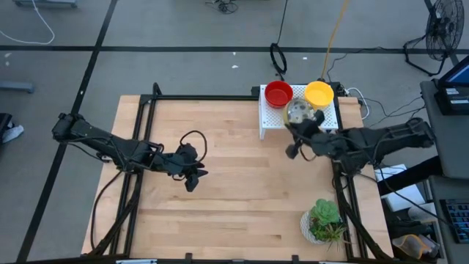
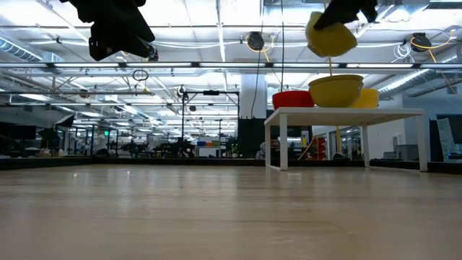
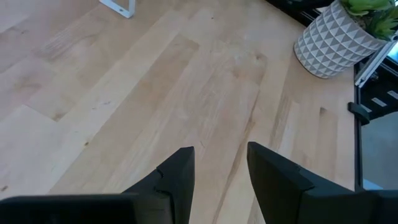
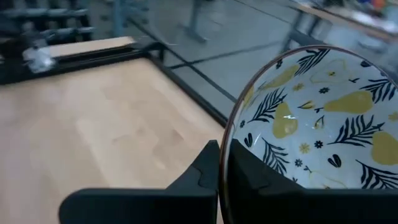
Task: Pick & Place Mini bowls
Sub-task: Stack the white patterned bowl on top of the white patterned bowl on the shelf
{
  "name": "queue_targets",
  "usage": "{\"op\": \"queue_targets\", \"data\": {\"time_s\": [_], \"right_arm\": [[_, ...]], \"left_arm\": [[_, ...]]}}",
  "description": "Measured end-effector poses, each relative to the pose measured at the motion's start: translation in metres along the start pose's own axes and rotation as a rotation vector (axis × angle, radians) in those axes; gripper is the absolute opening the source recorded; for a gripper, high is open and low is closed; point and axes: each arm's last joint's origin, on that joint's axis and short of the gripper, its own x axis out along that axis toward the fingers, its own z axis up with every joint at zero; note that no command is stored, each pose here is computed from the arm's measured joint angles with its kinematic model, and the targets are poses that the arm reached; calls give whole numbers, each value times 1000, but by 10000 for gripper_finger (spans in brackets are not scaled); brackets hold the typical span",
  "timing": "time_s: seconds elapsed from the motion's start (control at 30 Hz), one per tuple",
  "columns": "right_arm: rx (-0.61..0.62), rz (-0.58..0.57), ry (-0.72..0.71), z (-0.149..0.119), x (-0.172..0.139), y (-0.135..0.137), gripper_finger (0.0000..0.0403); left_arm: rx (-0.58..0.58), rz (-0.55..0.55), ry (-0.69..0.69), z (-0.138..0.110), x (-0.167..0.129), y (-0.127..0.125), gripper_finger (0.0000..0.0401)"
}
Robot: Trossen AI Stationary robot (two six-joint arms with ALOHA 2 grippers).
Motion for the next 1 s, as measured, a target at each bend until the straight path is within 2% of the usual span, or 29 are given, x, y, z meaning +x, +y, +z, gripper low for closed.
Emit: {"op": "queue_targets", "data": {"time_s": [0.17, 0.4, 1.0], "right_arm": [[93, -124, 79, -6, 18, -13, 4], [106, -244, 154, -13, 39, -24, 4], [94, -288, 250, -20, 60, -30, 4]], "left_arm": [[-1, 0, 0, 0, 0, 0, 149], [0, 0, 0, 0, 0, 0, 149], [3, 1, 1, 0, 0, 0, 150]]}}
